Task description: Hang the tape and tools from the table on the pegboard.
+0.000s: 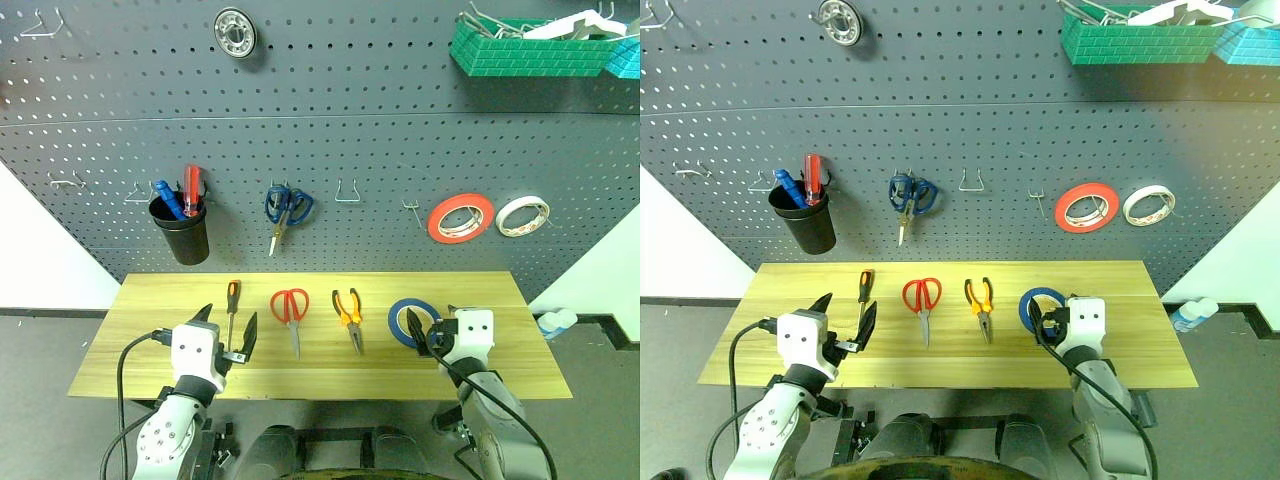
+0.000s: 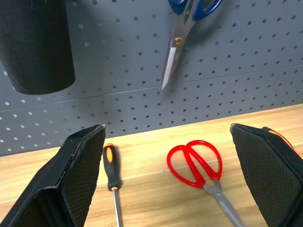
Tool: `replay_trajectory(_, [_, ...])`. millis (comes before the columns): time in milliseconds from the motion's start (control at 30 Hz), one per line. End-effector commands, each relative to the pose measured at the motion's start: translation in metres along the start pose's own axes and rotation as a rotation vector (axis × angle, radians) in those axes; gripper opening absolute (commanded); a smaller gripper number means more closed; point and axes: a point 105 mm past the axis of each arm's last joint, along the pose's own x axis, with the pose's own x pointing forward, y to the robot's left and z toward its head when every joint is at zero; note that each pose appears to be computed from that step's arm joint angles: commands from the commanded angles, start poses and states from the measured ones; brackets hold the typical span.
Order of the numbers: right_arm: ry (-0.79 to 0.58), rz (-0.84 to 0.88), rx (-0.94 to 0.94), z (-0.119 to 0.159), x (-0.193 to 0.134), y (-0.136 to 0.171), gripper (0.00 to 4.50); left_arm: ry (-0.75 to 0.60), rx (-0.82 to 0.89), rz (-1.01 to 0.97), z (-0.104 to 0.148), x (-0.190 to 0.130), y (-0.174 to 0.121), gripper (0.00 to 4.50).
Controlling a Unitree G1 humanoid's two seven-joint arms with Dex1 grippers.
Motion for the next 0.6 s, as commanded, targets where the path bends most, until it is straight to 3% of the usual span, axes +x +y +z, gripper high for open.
replay_trajectory(33, [-0.062, 0.006, -0.007, 0.0165, -0.0002, 0.0031, 4.50, -0.047, 0.010, -0.002, 0.0112, 0.0013, -0.0014, 4.42])
replay_trajectory(600, [-0.058, 0.025, -0.001, 0.0157, 0.0014, 0.0067, 4.50, -0.046, 0.014, 0.010, 0.0116, -0.0005, 0.0028, 4.42])
